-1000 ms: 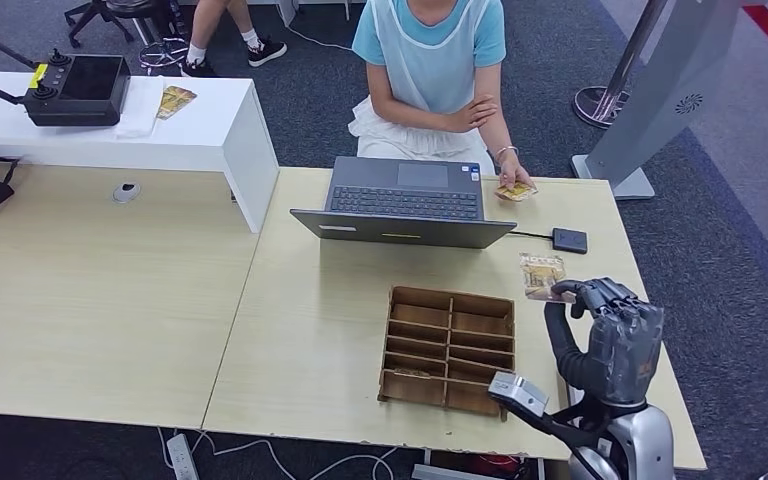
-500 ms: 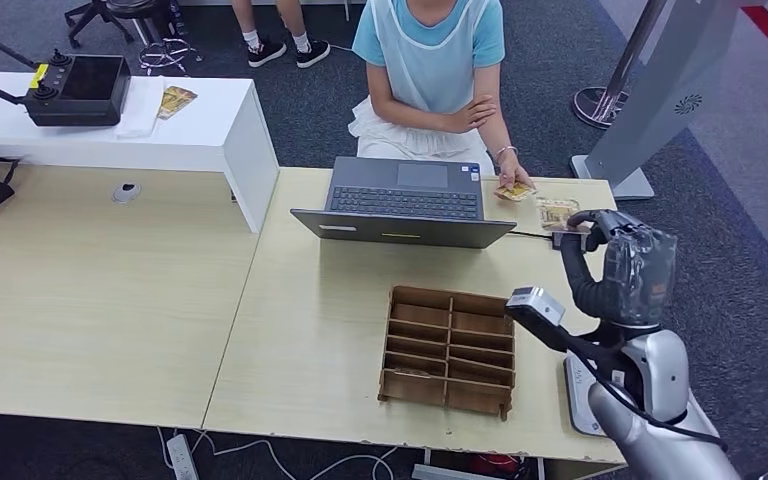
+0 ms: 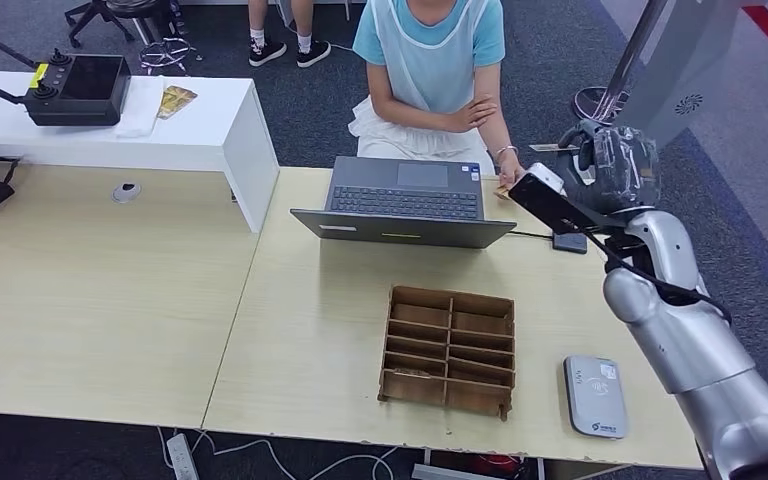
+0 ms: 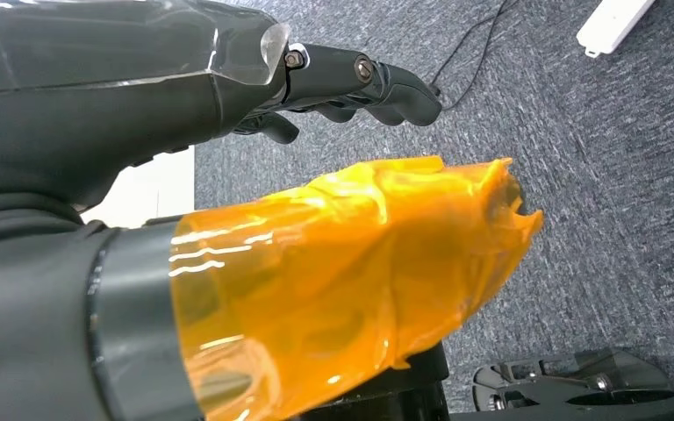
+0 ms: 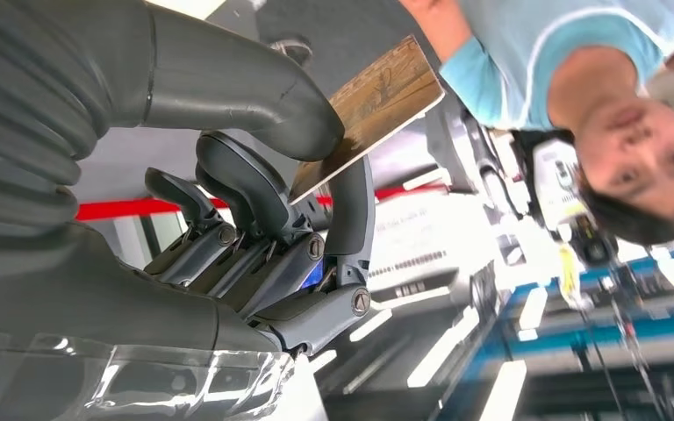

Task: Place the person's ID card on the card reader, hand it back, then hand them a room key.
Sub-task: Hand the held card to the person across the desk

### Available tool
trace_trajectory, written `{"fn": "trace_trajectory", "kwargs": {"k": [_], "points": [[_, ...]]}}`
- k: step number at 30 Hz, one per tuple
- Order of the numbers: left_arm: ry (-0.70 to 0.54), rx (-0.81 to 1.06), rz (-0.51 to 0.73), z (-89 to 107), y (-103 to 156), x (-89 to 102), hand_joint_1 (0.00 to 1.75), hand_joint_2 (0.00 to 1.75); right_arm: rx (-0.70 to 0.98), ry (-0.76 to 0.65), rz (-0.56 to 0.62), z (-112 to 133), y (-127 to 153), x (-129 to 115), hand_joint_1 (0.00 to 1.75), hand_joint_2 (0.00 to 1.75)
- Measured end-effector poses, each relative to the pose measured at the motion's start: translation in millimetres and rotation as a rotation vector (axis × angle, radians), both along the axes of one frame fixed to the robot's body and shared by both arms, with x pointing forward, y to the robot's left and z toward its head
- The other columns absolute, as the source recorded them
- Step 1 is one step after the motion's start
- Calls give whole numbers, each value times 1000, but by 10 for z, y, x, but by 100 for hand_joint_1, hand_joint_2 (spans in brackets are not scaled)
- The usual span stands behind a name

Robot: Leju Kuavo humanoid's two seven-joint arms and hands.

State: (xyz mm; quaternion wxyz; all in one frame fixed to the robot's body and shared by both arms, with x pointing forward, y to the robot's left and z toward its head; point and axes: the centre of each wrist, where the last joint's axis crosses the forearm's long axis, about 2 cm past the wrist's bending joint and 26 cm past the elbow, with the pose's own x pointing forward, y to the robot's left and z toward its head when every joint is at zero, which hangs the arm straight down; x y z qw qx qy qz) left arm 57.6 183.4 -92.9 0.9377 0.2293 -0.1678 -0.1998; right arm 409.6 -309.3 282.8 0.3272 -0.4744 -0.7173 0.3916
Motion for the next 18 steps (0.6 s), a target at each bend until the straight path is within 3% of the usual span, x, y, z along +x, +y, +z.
{"fn": "trace_trajectory", "kwargs": {"k": [10,18], "points": [[-18,-2,-8,-3,27,12,0,0,-31,142,-78,229,123,484,175,175],[-37,-7,-19,-4,39,17,0,0,17,267,-85,214,309,686,174,175]]}}
